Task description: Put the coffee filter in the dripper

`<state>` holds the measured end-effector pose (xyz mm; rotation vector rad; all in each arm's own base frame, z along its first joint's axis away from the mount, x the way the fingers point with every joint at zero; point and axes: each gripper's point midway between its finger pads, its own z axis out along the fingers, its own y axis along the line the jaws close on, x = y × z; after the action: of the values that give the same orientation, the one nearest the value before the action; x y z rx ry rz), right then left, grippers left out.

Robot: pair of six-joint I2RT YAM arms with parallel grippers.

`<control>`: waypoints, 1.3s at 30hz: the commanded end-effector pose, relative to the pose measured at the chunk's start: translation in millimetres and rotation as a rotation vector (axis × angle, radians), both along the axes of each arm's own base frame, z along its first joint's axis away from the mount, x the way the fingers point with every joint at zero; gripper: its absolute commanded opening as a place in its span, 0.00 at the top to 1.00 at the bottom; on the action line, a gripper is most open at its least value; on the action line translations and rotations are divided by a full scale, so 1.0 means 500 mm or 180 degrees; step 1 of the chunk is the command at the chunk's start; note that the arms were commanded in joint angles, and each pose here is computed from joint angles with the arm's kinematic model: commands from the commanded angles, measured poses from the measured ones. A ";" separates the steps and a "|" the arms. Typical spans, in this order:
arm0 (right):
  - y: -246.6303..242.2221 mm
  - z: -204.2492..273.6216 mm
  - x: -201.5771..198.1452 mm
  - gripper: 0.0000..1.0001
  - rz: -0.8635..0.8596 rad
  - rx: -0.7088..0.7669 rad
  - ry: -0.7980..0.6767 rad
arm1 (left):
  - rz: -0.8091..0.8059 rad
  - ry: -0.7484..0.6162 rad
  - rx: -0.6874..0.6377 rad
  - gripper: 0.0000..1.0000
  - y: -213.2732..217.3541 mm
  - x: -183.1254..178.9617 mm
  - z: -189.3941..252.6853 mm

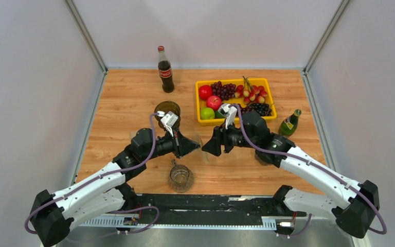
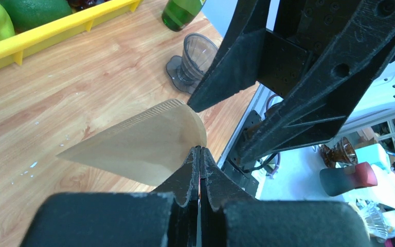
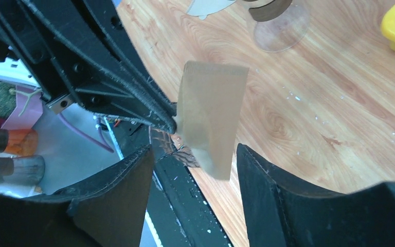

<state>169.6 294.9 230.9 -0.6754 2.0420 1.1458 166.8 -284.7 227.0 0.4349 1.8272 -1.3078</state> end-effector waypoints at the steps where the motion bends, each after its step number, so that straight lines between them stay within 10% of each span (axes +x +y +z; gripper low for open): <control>1: 0.005 0.033 0.048 0.37 -0.0254 0.0038 -0.0222 | -0.0106 -0.0093 -0.0185 1.00 -0.015 -0.004 0.054; 21: -0.033 -0.027 0.124 0.38 -0.1032 -0.0347 -0.0137 | -0.0111 -0.0056 -0.0182 1.00 -0.016 -0.005 0.050; 39: -0.001 -0.090 0.055 0.49 -0.0323 -0.0438 0.0055 | -0.0065 -0.0005 -0.0243 1.00 -0.023 0.005 0.054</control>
<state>205.1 290.1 184.2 -0.5721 2.1780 0.9190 166.6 -289.7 224.2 0.4157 1.8569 -1.3418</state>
